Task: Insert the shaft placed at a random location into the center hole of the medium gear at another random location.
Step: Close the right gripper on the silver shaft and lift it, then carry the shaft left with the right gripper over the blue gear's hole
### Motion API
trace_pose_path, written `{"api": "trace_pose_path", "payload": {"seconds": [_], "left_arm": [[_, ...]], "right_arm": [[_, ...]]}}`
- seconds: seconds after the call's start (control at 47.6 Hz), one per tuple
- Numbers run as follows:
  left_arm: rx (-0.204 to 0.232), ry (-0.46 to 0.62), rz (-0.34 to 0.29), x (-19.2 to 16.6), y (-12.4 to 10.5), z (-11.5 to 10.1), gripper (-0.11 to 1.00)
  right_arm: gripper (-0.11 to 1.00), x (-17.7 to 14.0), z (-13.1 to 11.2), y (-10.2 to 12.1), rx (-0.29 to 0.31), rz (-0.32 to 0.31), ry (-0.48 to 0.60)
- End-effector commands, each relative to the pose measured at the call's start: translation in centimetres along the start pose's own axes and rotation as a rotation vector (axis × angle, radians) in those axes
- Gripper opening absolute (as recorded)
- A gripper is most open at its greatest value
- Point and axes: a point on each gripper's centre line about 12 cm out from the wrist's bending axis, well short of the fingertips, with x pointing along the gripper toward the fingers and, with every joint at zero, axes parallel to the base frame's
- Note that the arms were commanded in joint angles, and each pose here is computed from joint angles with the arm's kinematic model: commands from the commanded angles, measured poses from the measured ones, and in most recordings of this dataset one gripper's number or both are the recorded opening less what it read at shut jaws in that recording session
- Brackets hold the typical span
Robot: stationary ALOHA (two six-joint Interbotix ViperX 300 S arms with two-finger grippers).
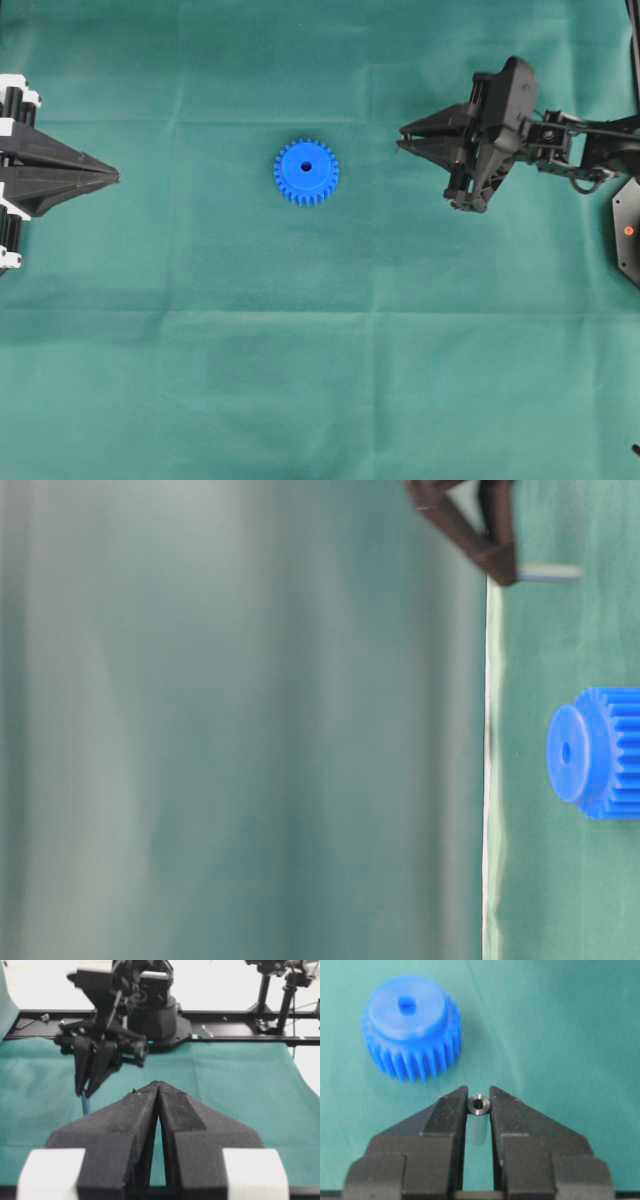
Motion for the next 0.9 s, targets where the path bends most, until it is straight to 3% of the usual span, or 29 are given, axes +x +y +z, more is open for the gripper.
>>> {"api": "trace_pose_path", "payload": {"seconds": [0.0, 0.294, 0.883], "left_arm": [[0.001, -0.020, -0.004, 0.2, -0.1, 0.8, 0.00], [0.001, -0.020, -0.004, 0.2, -0.1, 0.8, 0.00], [0.001, -0.018, -0.004, 0.3, -0.1, 0.7, 0.00]], "right_arm": [[0.13, -0.5, 2.5, 0.0, -0.010, 0.001, -0.041], [0.13, -2.0, 5.4, 0.0, -0.016, 0.005, -0.069], [0.13, -1.7, 5.6, 0.4, -0.019, 0.017, -0.062]]}}
